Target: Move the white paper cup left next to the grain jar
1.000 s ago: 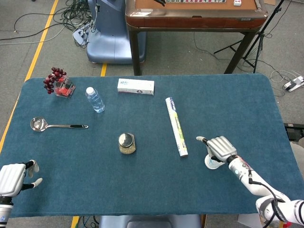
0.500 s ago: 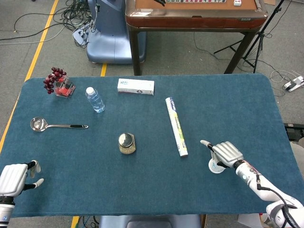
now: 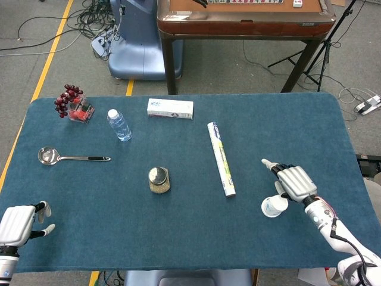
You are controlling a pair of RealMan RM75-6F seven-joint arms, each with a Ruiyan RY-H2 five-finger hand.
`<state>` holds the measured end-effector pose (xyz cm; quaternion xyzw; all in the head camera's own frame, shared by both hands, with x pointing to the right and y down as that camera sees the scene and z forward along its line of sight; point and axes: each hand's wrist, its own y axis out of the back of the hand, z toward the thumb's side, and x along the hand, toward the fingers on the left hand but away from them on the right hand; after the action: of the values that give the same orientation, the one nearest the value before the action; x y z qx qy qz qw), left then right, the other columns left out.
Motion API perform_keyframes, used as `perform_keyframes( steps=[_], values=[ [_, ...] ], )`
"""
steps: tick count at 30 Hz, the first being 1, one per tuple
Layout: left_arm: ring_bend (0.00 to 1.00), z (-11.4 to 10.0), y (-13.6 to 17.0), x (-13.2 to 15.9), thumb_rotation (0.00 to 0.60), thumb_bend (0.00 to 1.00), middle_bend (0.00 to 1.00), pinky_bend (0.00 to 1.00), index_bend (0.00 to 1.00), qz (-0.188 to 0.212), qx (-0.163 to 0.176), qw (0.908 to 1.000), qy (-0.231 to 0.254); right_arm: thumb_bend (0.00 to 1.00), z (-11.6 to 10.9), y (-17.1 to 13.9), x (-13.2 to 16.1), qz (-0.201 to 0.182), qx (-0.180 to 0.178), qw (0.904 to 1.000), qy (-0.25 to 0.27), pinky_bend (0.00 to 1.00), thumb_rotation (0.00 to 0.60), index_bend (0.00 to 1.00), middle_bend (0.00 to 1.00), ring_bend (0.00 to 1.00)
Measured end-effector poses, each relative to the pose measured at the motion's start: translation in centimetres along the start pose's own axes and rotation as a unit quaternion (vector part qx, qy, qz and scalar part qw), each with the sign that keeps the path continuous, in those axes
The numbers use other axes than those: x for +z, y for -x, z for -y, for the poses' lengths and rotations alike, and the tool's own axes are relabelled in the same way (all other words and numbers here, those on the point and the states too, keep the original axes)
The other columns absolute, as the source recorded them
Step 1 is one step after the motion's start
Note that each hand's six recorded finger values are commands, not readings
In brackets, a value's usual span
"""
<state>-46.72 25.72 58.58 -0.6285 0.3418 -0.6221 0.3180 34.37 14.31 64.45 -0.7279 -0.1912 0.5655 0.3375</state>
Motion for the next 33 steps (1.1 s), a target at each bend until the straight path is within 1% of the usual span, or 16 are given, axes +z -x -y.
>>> perform_keyframes(
  steps=[2, 4, 6, 9, 11, 14, 18, 19, 24, 28, 33],
  values=[
    [0.65, 0.0, 0.0, 0.0, 0.6, 0.09, 0.67, 0.83, 0.58, 0.0, 0.0, 1.0, 0.0, 0.46, -0.2, -0.4, -0.6, 0.009, -0.013, 0.9999, -0.004, 0.37, 0.6, 0.0, 0.14, 0.16],
    [0.65, 0.0, 0.0, 0.0, 0.6, 0.09, 0.67, 0.83, 0.58, -0.001, 0.0, 1.0, 0.0, 0.39, -0.4, -0.8, -1.0, 0.015, -0.016, 0.9997, -0.012, 0.36, 0.6, 0.0, 0.11, 0.12],
    [0.65, 0.1, 0.0, 0.0, 0.6, 0.09, 0.67, 0.83, 0.58, -0.001, -0.001, 1.0, 0.0, 0.34, -0.3, -1.3, -1.6, 0.022, -0.013, 0.9994, -0.023, 0.33, 0.6, 0.0, 0.09, 0.09],
    [0.65, 0.1, -0.1, 0.0, 0.6, 0.09, 0.67, 0.83, 0.58, 0.0, -0.001, 1.0, 0.0, 0.27, 0.1, -2.4, -2.5, 0.037, -0.006, 0.9982, -0.047, 0.27, 0.6, 0.0, 0.06, 0.06],
    [0.65, 0.1, 0.0, 0.0, 0.6, 0.09, 0.67, 0.83, 0.58, 0.0, -0.001, 1.0, 0.0, 0.24, 0.4, -3.2, -3.1, 0.049, -0.004, 0.9967, -0.064, 0.26, 0.6, 0.0, 0.05, 0.05],
    [0.65, 0.1, -0.1, 0.1, 0.6, 0.09, 0.67, 0.83, 0.58, 0.002, -0.002, 1.0, -0.001, 0.17, 1.0, -4.4, -3.8, 0.067, -0.008, 0.9943, -0.083, 0.25, 0.6, 0.0, 0.04, 0.03],
    [0.65, 0.2, -0.1, 0.2, 0.6, 0.09, 0.67, 0.83, 0.58, 0.004, -0.003, 1.0, -0.001, 0.01, 1.6, -5.0, -4.5, 0.082, -0.025, 0.9915, -0.098, 0.22, 0.6, 0.0, 0.01, 0.01],
    [0.65, 0.2, -0.1, 0.3, 0.6, 0.09, 0.67, 0.83, 0.58, 0.004, -0.004, 1.0, -0.001, 0.0, 1.7, -4.9, -4.7, 0.084, -0.032, 0.9905, -0.104, 0.21, 0.6, 0.0, 0.01, 0.0],
    [0.65, 0.3, -0.1, 0.2, 0.6, 0.09, 0.67, 0.83, 0.58, 0.003, -0.005, 1.0, -0.001, 0.0, 2.7, -4.4, -4.9, 0.084, -0.055, 0.9871, -0.125, 0.16, 0.6, 0.0, 0.0, 0.0],
    [0.65, 0.3, -0.1, 0.1, 0.6, 0.09, 0.67, 0.83, 0.58, 0.001, -0.005, 1.0, -0.001, 0.0, 3.8, -3.7, -4.4, 0.07, -0.07, 0.9864, -0.131, 0.16, 0.6, 0.0, 0.0, 0.0],
    [0.65, 0.2, 0.0, 0.1, 0.6, 0.09, 0.67, 0.83, 0.58, 0.0, -0.004, 1.0, 0.0, 0.0, 4.9, -2.9, -3.5, 0.054, -0.076, 0.9871, -0.13, 0.15, 0.6, 0.0, 0.0, 0.0]
  ],
)
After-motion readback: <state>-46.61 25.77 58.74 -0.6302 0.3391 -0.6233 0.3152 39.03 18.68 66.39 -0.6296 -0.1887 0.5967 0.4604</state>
